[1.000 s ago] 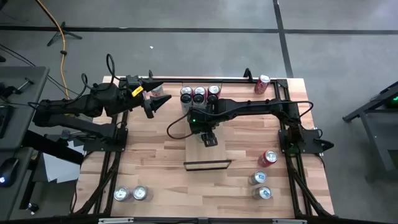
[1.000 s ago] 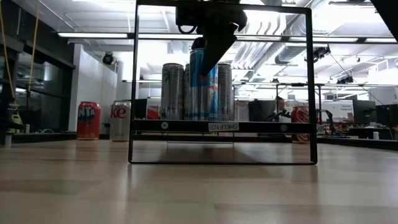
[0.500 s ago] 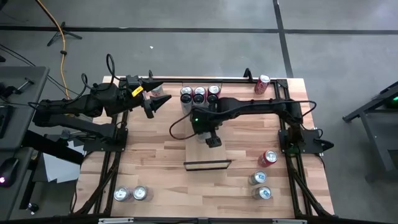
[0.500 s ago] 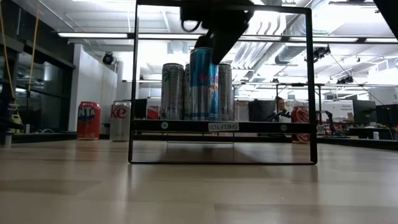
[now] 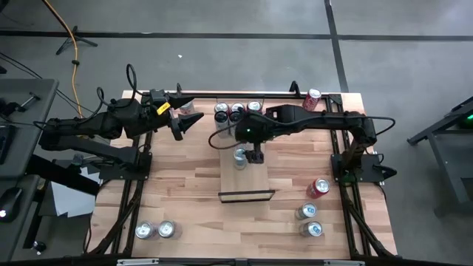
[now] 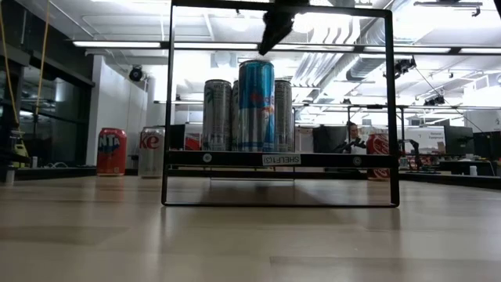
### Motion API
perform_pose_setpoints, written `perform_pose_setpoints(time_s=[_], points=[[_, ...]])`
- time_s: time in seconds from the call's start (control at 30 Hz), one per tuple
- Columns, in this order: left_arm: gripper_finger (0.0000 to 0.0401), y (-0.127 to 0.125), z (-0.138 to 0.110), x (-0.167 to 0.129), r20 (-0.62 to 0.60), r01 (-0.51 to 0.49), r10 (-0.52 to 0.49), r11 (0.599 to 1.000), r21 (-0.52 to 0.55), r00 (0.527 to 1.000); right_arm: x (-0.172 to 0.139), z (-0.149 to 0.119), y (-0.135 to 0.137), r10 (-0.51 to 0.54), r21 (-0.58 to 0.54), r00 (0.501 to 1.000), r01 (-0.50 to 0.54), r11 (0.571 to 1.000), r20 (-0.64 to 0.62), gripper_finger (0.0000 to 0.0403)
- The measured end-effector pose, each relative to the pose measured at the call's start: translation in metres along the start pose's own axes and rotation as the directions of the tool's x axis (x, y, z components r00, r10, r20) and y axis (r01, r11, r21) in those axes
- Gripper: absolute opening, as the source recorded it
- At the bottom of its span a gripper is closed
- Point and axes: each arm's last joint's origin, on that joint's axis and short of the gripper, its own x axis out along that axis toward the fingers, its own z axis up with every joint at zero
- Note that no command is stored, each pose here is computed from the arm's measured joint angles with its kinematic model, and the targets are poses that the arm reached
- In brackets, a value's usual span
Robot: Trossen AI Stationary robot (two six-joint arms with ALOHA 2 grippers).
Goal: Place canned beverage on shelf
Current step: Put the blue soda can on the shelf
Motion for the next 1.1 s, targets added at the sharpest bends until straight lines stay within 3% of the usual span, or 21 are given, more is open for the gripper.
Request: perform_pose_setpoints(time_s=[0.07,0.1,0.2,0.33,0.47,0.67,0.9,1.1], points=[[0.0353,0.0,0.0,0.0,0.0,0.0,0.0,1.0,-0.004,1.0,0.0,0.0,0.001,0.005,0.195,1.0,-0.004,0.981,-0.005,0.0392],[0.0353,0.0,0.0,0.0,0.0,0.0,0.0,1.0,-0.004,1.0,0.0,-0.001,0.003,0.014,0.306,1.0,-0.011,0.952,-0.007,0.0392],[0.0353,0.0,0.0,0.0,0.0,0.0,0.0,1.0,-0.004,1.0,-0.001,0.0,0.004,0.062,0.571,0.998,-0.055,0.819,0.006,0.0392],[0.0353,0.0,0.0,0.0,0.0,0.0,0.0,1.0,-0.004,1.0,-0.001,0.002,0.005,0.074,0.75,0.997,-0.071,0.658,0.029,0.0392],[0.0353,0.0,0.0,0.0,-0.001,0.0,0.0,1.0,-0.003,1.0,0.0,0.003,0.006,0.074,0.814,0.997,-0.066,0.577,0.028,0.0392],[0.0353,0.001,-0.002,0.0,-0.016,-0.004,0.004,0.999,0.036,1.0,0.004,0.003,0.016,0.068,0.847,0.998,-0.046,0.529,0.012,0.0392],[0.0353,0.004,-0.007,-0.004,-0.079,-0.017,0.025,0.995,0.098,0.997,0.016,0.006,0.031,0.082,0.907,0.997,-0.023,0.419,-0.012,0.0392],[0.0353,0.006,-0.008,-0.006,-0.097,-0.016,0.031,0.989,0.15,0.995,0.03,0.005,0.035,0.067,0.931,0.996,0.024,0.364,-0.052,0.0392]])
